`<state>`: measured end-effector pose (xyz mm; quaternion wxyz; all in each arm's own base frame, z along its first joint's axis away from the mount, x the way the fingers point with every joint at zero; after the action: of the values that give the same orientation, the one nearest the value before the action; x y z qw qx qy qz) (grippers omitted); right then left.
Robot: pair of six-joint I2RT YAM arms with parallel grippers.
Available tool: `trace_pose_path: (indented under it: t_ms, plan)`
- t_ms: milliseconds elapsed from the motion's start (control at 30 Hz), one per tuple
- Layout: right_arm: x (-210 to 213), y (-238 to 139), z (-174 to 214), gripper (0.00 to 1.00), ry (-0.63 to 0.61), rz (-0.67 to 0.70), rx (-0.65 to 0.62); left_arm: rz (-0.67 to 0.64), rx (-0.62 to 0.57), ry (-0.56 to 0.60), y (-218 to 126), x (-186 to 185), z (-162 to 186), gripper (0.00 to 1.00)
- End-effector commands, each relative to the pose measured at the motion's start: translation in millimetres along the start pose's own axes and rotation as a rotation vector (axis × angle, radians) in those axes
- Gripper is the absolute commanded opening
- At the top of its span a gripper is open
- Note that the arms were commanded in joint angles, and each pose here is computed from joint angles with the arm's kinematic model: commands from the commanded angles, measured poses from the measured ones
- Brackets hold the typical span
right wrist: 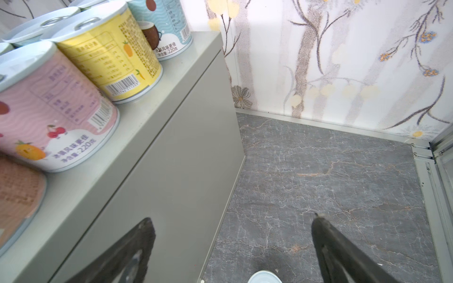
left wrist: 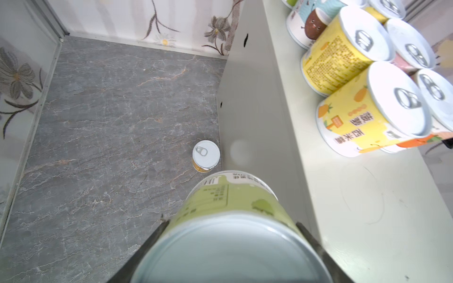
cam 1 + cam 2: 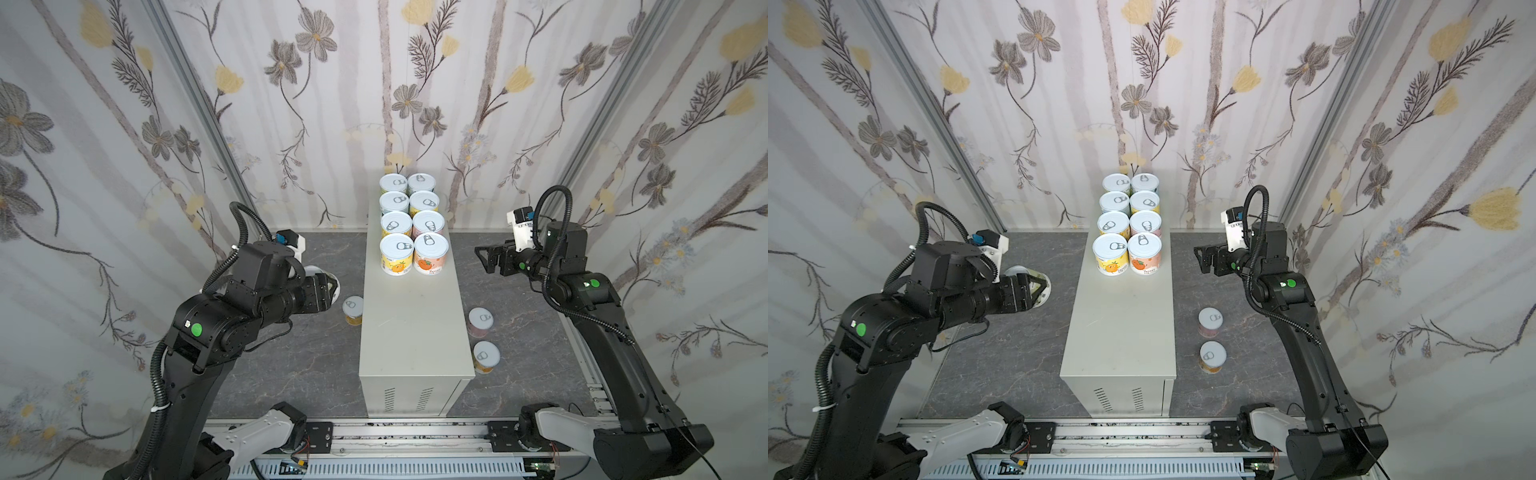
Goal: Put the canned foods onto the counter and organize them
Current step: 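Lift the green can over the counter with the left gripper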
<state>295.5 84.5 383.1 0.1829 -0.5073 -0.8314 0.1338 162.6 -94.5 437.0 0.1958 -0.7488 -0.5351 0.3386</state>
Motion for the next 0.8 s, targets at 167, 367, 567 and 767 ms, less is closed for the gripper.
trace_pose_path:
  t_ms: [167, 367, 567, 767]
  plan:
    - [16, -13, 3, 1.00, -0.034, -0.015, -0.035, 0.166, 0.046, 0.118, -16, -35, -7, 0.52]
    - [17, -20, 13, 1.00, -0.035, -0.004, -0.038, 0.187, 0.137, 0.194, 8, -64, 3, 0.54]
    - [18, -24, 17, 1.00, -0.045, -0.006, -0.045, 0.182, 0.186, 0.262, 25, -92, 13, 0.59]
    - [17, -23, 22, 1.00, -0.063, -0.008, -0.040, 0.183, 0.228, 0.280, 34, -104, 22, 0.67]
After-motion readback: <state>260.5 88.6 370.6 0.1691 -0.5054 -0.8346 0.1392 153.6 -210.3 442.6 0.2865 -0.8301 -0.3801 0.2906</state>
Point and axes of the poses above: each gripper's point midway between its finger pads, its own y axis out along the fingers, its own x axis along the line the jaws close on, z = x × y, the point moved 7 cm from there along -y, back along the fingers
